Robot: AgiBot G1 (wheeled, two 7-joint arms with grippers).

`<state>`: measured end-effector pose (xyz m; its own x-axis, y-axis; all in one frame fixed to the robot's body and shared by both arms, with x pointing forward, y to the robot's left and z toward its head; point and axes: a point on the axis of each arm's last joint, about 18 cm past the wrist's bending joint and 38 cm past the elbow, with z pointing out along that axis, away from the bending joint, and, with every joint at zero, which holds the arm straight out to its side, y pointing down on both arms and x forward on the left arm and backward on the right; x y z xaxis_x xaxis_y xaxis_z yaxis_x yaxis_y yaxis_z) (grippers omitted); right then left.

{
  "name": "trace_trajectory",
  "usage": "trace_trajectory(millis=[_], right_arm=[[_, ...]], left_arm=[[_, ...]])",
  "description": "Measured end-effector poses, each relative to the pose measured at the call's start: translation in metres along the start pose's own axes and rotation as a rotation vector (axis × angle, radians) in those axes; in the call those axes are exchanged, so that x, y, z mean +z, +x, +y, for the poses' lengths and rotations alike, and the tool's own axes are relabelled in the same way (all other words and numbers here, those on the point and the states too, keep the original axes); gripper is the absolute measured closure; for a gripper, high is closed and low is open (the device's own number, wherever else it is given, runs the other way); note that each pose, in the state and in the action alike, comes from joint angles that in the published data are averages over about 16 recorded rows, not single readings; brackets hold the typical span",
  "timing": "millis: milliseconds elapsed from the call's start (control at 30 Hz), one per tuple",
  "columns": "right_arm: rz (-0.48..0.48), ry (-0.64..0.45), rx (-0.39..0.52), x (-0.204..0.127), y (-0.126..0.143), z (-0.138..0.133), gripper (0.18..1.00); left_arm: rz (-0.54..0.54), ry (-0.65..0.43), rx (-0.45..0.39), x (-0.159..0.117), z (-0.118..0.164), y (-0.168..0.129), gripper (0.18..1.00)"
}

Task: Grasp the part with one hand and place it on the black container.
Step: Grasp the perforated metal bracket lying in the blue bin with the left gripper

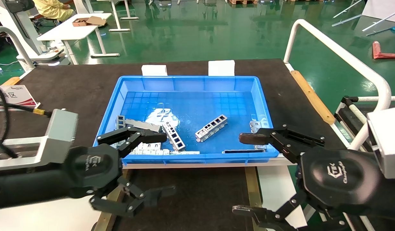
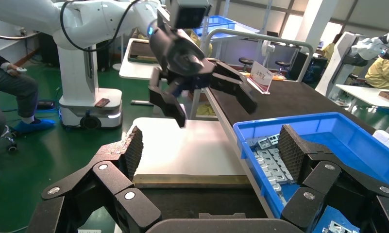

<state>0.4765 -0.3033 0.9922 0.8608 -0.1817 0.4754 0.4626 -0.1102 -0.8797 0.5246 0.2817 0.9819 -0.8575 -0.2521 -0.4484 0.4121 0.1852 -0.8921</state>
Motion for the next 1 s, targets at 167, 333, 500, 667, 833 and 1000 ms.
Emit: trace_trajectory(millis=[167,333,500,667,833,1000], right_arm=[[0.000,0.000,0.000,0.000,0.000,0.000,0.178],[0.000,0.000,0.000,0.000,0.000,0.000,0.178],[0.000,0.000,0.000,0.000,0.000,0.000,0.178],[0.000,0.000,0.000,0.000,0.000,0.000,0.178],[0.000,0.000,0.000,0.000,0.000,0.000,0.178],[0.000,0.000,0.000,0.000,0.000,0.000,0.178]], left_arm=[[-0.025,-0.029,0.007,0.015,0.011,-0.018,0.184],[-0.053,-0.055,0.019,0.033,0.020,-0.039,0.184],[-0.085,-0.076,0.033,0.056,0.026,-0.064,0.184],[-0.116,-0.093,0.050,0.080,0.025,-0.088,0.184],[-0.145,-0.116,0.068,0.104,0.025,-0.109,0.184],[-0.166,-0.148,0.090,0.129,0.026,-0.125,0.184]])
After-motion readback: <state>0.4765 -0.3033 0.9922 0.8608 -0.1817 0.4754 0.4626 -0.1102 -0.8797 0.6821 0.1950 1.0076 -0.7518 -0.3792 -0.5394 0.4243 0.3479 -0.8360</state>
